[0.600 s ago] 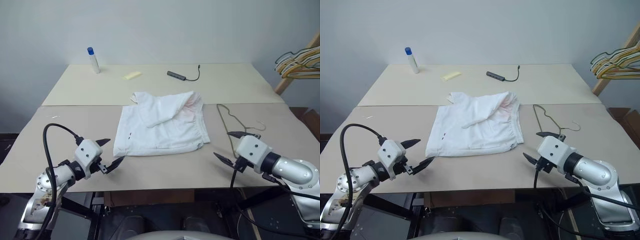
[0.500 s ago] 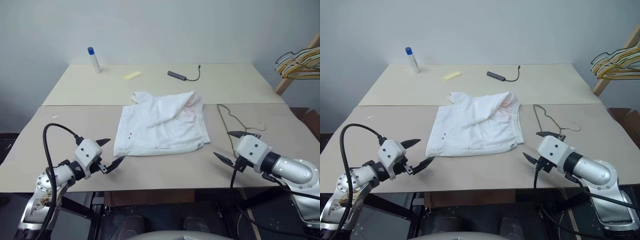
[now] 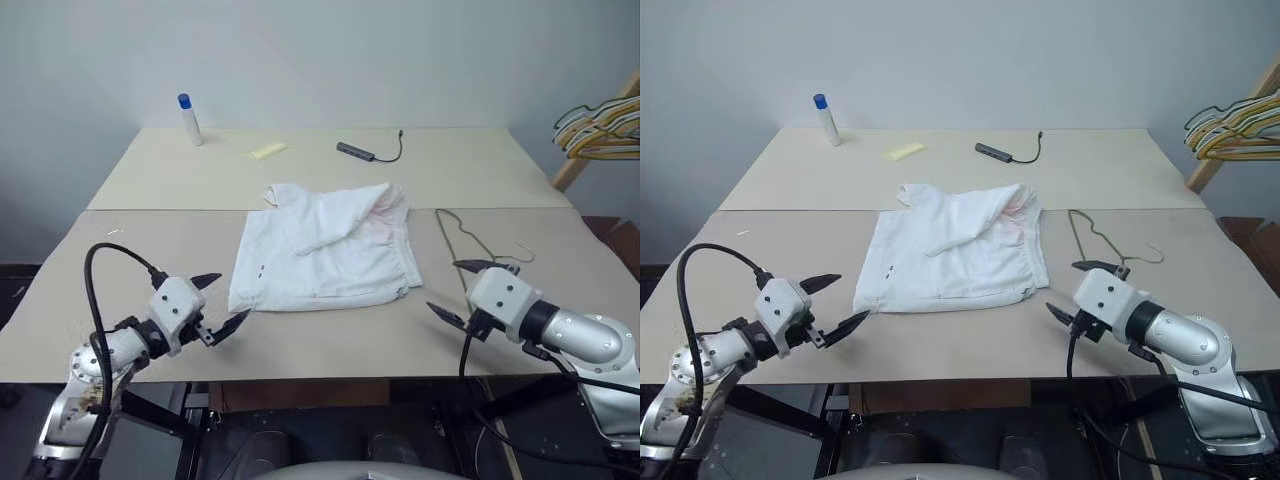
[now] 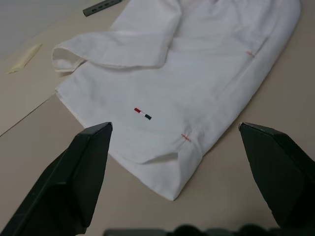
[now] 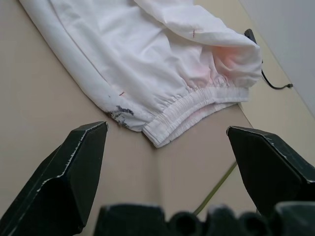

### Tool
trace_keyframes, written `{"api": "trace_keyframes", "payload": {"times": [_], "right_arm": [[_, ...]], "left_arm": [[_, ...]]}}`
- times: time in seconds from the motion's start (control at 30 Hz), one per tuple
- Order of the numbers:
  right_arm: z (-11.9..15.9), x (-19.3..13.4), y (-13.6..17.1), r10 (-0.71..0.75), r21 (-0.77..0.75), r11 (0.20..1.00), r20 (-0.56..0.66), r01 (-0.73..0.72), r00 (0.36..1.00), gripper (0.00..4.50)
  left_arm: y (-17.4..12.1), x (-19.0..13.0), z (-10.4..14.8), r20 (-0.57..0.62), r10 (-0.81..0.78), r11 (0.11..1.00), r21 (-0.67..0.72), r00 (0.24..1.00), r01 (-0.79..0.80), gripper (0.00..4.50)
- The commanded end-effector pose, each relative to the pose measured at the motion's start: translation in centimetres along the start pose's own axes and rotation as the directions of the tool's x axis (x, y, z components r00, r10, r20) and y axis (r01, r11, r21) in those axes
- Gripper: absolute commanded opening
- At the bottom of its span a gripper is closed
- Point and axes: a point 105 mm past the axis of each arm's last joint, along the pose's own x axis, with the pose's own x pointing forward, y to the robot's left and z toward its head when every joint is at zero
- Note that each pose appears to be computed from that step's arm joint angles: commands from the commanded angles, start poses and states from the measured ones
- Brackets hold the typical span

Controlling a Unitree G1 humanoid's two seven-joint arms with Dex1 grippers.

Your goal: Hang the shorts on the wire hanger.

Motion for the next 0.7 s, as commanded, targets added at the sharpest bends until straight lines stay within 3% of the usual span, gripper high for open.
{"api": "trace_keyframes", "payload": {"times": [0.03,0.23,0.3,0.47,0.57,0.7], "right_arm": [[1.1,0.0,-0.8,-0.018,-0.052,0.998,0.028,0.019,0.999,4.5],[0.8,0.2,-0.6,-0.024,-0.055,0.998,0.017,0.024,1.0,4.5],[0.9,0.3,-0.4,-0.024,-0.05,0.998,0.019,0.025,1.0,4.5],[1.0,0.2,-0.1,-0.021,-0.055,0.998,0.014,0.022,1.0,4.5],[0.7,-0.3,-0.2,-0.034,-0.05,0.998,-0.002,0.034,0.999,4.5],[0.7,-0.4,0.2,-0.039,-0.046,0.998,-0.009,0.038,0.999,4.5]], "left_arm": [[0.6,0.2,0.0,-0.021,-0.041,0.997,0.059,0.999,0.042,4.49],[-0.4,2.4,-1.1,-0.103,-0.223,0.958,0.159,0.969,0.237,4.49],[-0.9,4.5,-1.5,-0.106,-0.284,0.944,0.142,0.953,0.297,4.49],[-0.7,7.7,-2.5,-0.174,-0.318,0.905,0.238,0.932,0.353,4.49],[-0.6,7.9,-3.5,-0.242,-0.353,0.891,0.209,0.904,0.404,3.92],[-0.3,8.1,-3.9,-0.272,-0.362,0.891,0.181,0.892,0.417,2.66]]}}
